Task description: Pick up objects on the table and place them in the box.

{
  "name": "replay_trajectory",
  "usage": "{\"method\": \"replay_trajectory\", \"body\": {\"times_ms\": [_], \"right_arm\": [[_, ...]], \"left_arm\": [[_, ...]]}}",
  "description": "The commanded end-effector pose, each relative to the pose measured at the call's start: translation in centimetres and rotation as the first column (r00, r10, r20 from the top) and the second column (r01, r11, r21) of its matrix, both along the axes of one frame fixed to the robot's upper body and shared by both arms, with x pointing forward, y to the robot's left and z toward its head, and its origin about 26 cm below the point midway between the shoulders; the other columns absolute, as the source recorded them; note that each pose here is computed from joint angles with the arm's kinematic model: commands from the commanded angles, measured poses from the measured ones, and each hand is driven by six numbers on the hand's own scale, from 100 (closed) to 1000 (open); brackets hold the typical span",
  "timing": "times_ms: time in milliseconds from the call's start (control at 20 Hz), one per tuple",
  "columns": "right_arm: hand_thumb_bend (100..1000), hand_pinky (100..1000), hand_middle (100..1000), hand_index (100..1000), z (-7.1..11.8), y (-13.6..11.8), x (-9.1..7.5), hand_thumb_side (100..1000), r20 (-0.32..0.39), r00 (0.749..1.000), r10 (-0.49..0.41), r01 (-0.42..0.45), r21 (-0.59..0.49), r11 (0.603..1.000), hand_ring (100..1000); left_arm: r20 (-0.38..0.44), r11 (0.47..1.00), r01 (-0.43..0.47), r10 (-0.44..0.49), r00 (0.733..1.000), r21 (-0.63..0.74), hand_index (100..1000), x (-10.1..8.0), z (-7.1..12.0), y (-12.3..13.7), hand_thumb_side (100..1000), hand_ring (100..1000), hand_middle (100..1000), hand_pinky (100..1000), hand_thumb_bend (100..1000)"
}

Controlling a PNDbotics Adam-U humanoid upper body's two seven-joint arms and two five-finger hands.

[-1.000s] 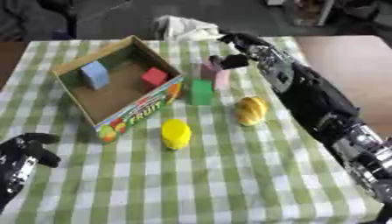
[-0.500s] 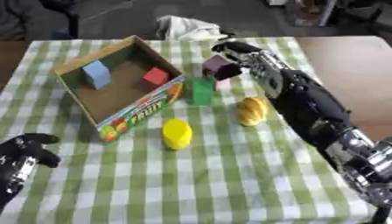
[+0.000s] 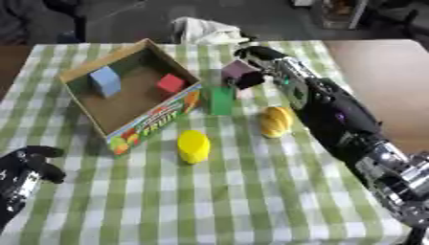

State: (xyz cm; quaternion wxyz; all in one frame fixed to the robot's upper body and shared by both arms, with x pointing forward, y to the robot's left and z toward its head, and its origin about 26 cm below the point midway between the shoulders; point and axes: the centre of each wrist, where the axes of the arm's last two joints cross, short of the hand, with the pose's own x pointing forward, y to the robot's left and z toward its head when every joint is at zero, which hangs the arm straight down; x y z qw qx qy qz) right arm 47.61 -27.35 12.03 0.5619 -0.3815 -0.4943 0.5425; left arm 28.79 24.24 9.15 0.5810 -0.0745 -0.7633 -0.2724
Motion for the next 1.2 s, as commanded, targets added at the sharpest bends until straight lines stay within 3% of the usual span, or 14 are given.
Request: {"method": "replay_trajectory", "body": {"times_ms": [50,150,200,300,550,850,1050,1200], "right_arm": [[343,821,819,966,1.2,-0.5,0.3,566,0.037,0.999,-0.013,0.014,-0.018,1.0,930],[343,821,819,966,1.2,-0.5,0.3,566,0.038,0.999,-0.013,0.014,-0.019,1.0,930],[299,793,611,911,1.4,-0.5,0.3,431,0.045,0.999,-0.012,0.013,-0.017,1.0,881],[269,787,579,895,2.1,-0.1,0.4,380,0.085,0.996,-0.005,0.005,-0.004,1.0,875],[228,785,555,875,5.5,1.5,0.2,332,0.202,0.976,0.079,-0.087,0.034,0.996,875],[199,787,553,864,9.3,3.8,-0.6,316,0.28,0.942,0.183,-0.209,0.064,0.976,879],[194,791,572,871,10.8,6.1,-1.3,318,0.297,0.914,0.277,-0.312,0.08,0.947,881],[193,792,585,877,10.7,7.7,-1.4,333,0.268,0.906,0.327,-0.358,0.076,0.931,884]], "left_arm": [[0.024,1.0,-0.006,0.006,1.0,0.016,706,0.0,0.7,0.4,608,557,675,586,100],[0.024,1.0,-0.006,0.006,1.0,0.016,706,0.0,0.7,0.4,608,557,675,586,100],[0.023,1.0,-0.006,0.006,1.0,0.015,706,0.0,0.7,0.4,609,556,674,586,100],[0.023,1.0,-0.007,0.007,1.0,0.015,706,0.0,0.7,0.4,609,556,674,586,100],[0.024,1.0,-0.007,0.006,1.0,0.015,706,0.0,0.7,0.4,609,555,674,586,100],[0.024,1.0,-0.005,0.005,1.0,0.016,706,0.1,0.7,0.4,608,555,673,586,100],[0.024,1.0,-0.002,0.001,1.0,0.016,705,0.1,0.7,0.3,607,555,673,586,100],[0.024,1.0,0.002,-0.002,1.0,0.013,705,0.1,0.7,0.2,606,554,672,586,100]]}}
